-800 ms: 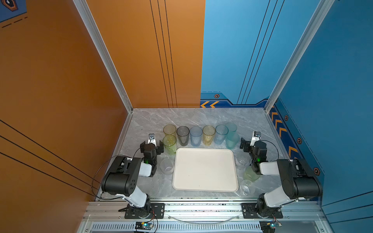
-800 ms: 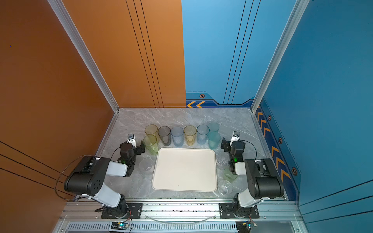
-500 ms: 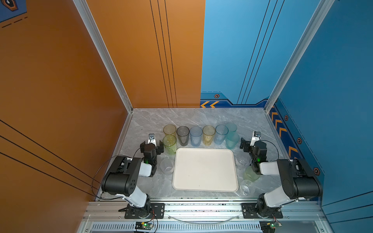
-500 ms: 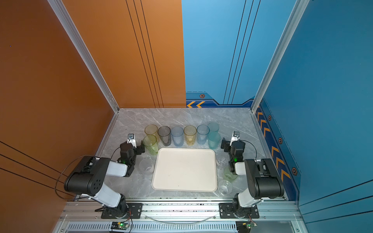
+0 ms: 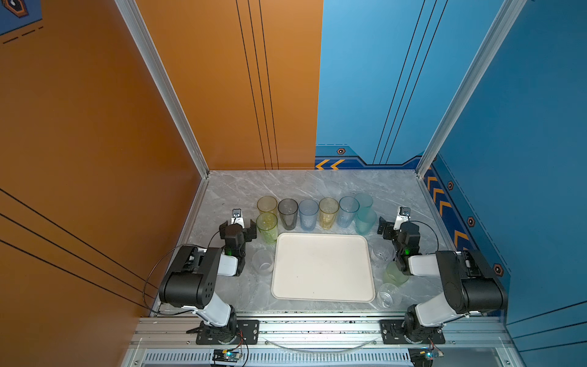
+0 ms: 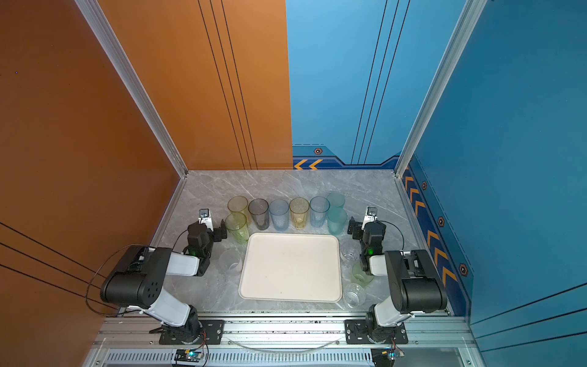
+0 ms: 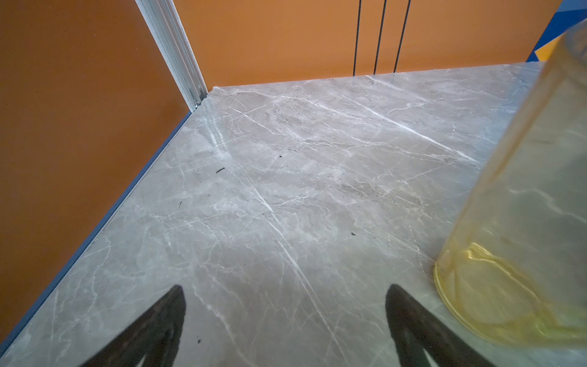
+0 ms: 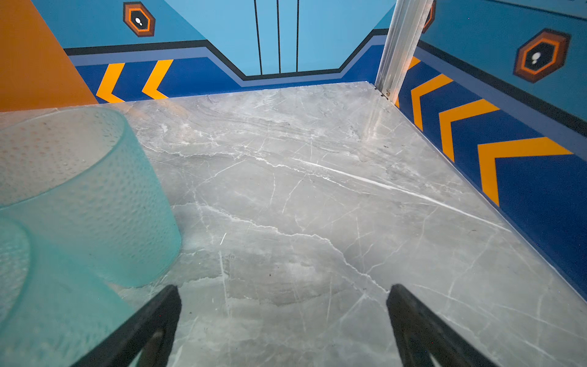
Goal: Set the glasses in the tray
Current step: 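Reach the right gripper to the teal dimpled cup while the left gripper rises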
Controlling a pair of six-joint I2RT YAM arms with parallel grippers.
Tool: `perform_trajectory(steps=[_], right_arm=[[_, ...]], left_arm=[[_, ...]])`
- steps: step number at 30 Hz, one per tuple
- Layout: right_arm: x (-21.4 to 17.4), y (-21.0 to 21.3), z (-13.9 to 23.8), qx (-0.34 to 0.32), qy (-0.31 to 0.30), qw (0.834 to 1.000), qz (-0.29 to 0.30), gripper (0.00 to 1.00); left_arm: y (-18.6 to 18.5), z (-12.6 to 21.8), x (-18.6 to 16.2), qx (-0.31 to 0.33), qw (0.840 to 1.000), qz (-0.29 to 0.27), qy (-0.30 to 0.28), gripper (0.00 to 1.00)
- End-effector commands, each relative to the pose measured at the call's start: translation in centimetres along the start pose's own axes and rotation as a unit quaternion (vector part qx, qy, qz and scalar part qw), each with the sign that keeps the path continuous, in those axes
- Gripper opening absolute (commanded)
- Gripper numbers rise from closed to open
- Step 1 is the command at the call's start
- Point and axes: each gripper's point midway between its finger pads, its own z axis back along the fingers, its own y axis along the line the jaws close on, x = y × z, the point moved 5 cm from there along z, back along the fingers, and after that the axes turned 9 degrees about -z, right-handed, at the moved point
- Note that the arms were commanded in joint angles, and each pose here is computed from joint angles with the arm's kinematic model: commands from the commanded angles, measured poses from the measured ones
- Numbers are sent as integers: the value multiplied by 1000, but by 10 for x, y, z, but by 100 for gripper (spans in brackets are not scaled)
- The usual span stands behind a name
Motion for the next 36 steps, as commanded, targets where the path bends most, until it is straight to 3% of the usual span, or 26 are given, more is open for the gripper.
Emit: perform_trajectory(steps=[1, 4, 11, 16, 23, 28, 36], right_arm=[[4, 1, -2, -4, -5, 1000, 5, 93], [5, -1, -2, -15, -7, 1000, 1, 86], [26, -17, 17, -49, -39, 997, -38, 87], [53, -21, 35, -77, -38, 995, -54, 86], [98, -6, 81, -44, 25, 996, -70, 82], [129, 12, 110, -4, 94, 993, -77, 68], [149, 47, 110, 48, 197, 976, -83, 51]], left_arm=[[-3, -2, 9, -29, 999, 7, -10, 85], [0, -2, 10, -25, 1000, 11, -12, 77], [20, 19, 26, 25, 999, 32, -24, 68], [15, 47, 57, 34, 999, 21, -18, 61], [-8, 94, 101, 19, 999, 11, -36, 61], [-9, 102, 132, -1, 1000, 13, -12, 60], [-19, 104, 160, -60, 998, 22, 27, 55]])
